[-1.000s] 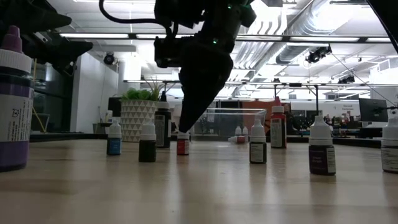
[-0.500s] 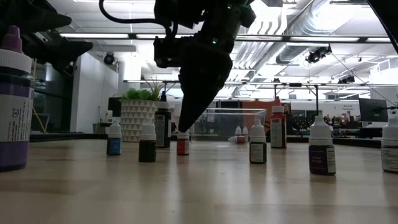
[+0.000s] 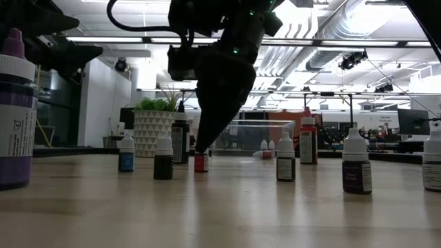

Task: Pick & Place food coloring
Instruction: Put the small red food coloring bottle into the bin

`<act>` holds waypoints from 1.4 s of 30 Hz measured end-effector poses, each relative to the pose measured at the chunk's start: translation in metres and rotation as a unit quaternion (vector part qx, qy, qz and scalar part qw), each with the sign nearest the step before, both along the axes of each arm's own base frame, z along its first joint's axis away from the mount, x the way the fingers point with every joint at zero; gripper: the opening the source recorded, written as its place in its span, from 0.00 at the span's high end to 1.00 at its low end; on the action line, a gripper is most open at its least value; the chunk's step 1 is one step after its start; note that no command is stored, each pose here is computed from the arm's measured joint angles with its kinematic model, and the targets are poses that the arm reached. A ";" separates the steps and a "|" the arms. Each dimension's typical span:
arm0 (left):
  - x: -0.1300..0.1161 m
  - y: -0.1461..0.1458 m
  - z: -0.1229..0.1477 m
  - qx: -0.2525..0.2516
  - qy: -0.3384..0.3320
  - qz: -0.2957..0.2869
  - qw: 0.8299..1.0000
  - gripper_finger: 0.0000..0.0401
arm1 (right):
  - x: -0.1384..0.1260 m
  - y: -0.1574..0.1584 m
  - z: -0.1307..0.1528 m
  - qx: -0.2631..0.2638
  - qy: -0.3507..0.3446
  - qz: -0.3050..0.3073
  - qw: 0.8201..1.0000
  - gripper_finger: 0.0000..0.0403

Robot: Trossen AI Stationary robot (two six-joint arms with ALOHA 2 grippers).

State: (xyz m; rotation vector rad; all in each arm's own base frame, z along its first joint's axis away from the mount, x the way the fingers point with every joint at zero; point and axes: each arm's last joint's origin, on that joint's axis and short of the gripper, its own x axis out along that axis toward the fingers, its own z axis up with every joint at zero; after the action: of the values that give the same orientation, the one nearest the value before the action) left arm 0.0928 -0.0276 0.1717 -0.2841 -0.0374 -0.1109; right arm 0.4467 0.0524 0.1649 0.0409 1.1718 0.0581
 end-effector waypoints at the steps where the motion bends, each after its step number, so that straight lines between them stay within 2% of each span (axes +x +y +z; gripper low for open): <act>1: 0.000 0.000 0.000 0.000 0.000 0.000 1.000 0.32 | 0.000 0.000 0.000 0.002 0.000 0.001 1.000 0.80; 12: 0.000 0.000 0.000 0.000 0.000 0.000 1.000 0.32 | -0.001 -0.001 0.009 0.000 0.021 0.001 1.000 0.84; 20: 0.000 0.000 0.000 0.000 0.000 0.000 1.000 0.32 | 0.006 -0.012 0.054 -0.014 0.025 -0.024 0.999 0.85; 29: 0.000 0.000 0.000 0.000 0.000 0.000 1.000 0.32 | 0.008 -0.033 0.111 0.012 -0.001 -0.129 0.992 0.85; 36: 0.000 0.000 0.000 0.000 0.000 0.000 1.000 0.32 | 0.002 -0.045 0.129 0.050 0.017 -0.187 0.981 0.85; 39: 0.000 0.000 0.000 0.000 0.000 0.000 1.000 0.32 | 0.000 -0.050 0.135 0.067 0.020 -0.190 0.979 0.85; 42: 0.000 0.000 0.000 0.000 0.000 0.000 1.000 0.32 | -0.006 -0.056 0.147 0.057 0.004 -0.181 0.982 0.85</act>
State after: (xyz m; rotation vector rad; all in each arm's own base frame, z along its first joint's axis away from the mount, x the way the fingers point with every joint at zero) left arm 0.0928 -0.0276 0.1717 -0.2841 -0.0373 -0.1112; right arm 0.4405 -0.0035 0.3120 0.3558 1.1527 -0.1967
